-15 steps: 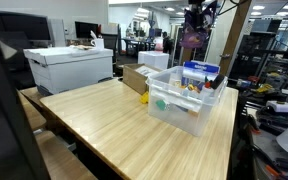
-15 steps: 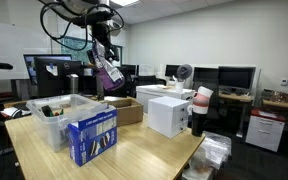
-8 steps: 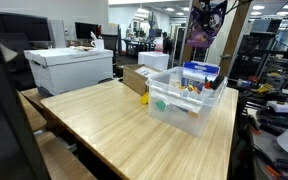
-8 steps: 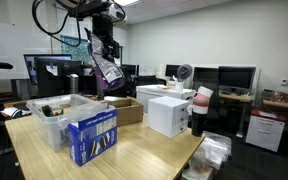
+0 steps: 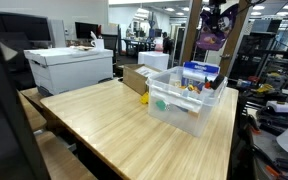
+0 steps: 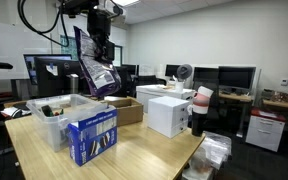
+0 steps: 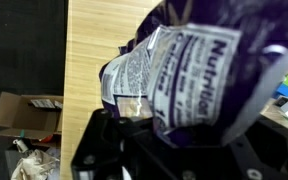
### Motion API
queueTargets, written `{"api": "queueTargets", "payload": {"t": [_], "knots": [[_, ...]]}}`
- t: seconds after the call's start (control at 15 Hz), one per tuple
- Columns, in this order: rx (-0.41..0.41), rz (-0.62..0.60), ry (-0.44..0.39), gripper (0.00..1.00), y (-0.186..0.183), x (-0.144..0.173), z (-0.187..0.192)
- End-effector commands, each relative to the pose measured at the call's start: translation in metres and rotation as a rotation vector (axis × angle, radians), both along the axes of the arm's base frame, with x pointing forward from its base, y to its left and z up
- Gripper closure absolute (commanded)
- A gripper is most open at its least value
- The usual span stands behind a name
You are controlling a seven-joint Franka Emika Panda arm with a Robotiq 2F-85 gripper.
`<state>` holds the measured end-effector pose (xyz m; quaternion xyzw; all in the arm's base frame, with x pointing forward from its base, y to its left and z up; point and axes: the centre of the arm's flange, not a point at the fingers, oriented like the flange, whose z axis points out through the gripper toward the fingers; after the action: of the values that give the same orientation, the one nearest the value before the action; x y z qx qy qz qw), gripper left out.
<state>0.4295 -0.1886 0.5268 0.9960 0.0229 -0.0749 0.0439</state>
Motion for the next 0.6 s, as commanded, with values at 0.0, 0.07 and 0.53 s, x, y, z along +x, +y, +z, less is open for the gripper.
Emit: {"api": "queueTargets", "payload": {"t": [0.0,0.07,0.53], "knots": [[-0.010,-0.080,-0.038,0.97,0.0032,-0.0197,-0.0002],[-0.014,-0.092,-0.039,0.97,0.0031,-0.0206,-0.0006],[-0.022,-0.133,-0.043,0.97,0.0024,-0.0222,-0.0021]]}}
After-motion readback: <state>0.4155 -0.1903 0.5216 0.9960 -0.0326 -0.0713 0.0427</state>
